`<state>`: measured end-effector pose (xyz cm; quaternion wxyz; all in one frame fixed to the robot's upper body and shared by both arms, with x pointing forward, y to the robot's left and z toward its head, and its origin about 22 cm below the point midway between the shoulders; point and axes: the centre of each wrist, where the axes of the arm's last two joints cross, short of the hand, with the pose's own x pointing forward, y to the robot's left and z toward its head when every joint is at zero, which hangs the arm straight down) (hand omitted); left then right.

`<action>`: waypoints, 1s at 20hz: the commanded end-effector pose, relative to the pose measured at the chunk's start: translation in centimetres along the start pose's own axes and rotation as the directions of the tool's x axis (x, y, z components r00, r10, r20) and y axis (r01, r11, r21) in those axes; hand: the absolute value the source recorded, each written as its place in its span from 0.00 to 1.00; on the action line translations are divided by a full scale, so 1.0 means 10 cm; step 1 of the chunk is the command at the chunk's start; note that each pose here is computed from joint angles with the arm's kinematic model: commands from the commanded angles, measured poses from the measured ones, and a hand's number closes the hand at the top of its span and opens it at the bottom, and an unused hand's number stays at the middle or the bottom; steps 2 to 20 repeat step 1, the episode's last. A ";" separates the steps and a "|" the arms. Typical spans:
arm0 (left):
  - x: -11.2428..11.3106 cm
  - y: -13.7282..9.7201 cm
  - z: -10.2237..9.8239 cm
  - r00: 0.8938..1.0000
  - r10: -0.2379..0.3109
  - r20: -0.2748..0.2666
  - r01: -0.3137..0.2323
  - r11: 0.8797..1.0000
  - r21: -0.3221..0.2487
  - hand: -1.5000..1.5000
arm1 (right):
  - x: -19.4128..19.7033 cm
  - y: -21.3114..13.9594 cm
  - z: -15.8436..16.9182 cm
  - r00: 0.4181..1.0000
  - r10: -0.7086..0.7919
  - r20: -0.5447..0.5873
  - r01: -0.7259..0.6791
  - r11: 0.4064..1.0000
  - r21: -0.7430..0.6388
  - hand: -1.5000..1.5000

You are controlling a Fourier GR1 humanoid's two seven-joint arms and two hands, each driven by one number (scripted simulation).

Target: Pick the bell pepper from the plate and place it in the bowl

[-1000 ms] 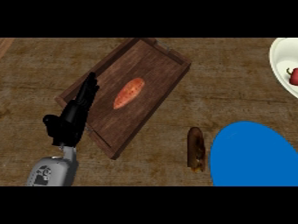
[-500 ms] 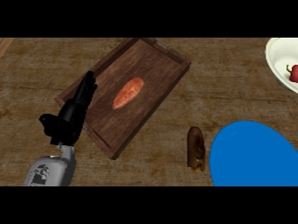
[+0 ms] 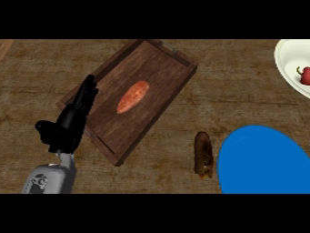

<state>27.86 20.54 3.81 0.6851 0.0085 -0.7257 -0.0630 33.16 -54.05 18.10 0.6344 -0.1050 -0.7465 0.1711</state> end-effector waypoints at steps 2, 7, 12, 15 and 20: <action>0.00 -0.02 -0.02 1.000 0.007 -0.002 -0.007 1.000 0.007 0.50 | -0.11 -0.04 0.16 0.980 -0.152 0.128 0.132 0.979 0.155 0.00; 0.00 -0.02 -0.02 1.000 0.007 -0.002 -0.007 1.000 0.007 0.50 | -0.11 -0.04 0.16 0.980 -0.152 0.128 0.132 0.979 0.155 0.00; 0.00 -0.02 -0.02 1.000 0.007 -0.002 -0.007 1.000 0.007 0.50 | -0.11 -0.04 0.16 0.980 -0.152 0.128 0.132 0.979 0.155 0.00; 0.00 -0.02 -0.02 1.000 0.007 -0.002 -0.007 1.000 0.007 0.50 | -0.11 -0.04 0.16 0.980 -0.152 0.128 0.132 0.979 0.155 0.00; 0.00 -0.02 -0.02 1.000 0.007 -0.002 -0.007 1.000 0.007 0.50 | -0.11 -0.04 0.16 0.980 -0.152 0.128 0.132 0.979 0.155 0.00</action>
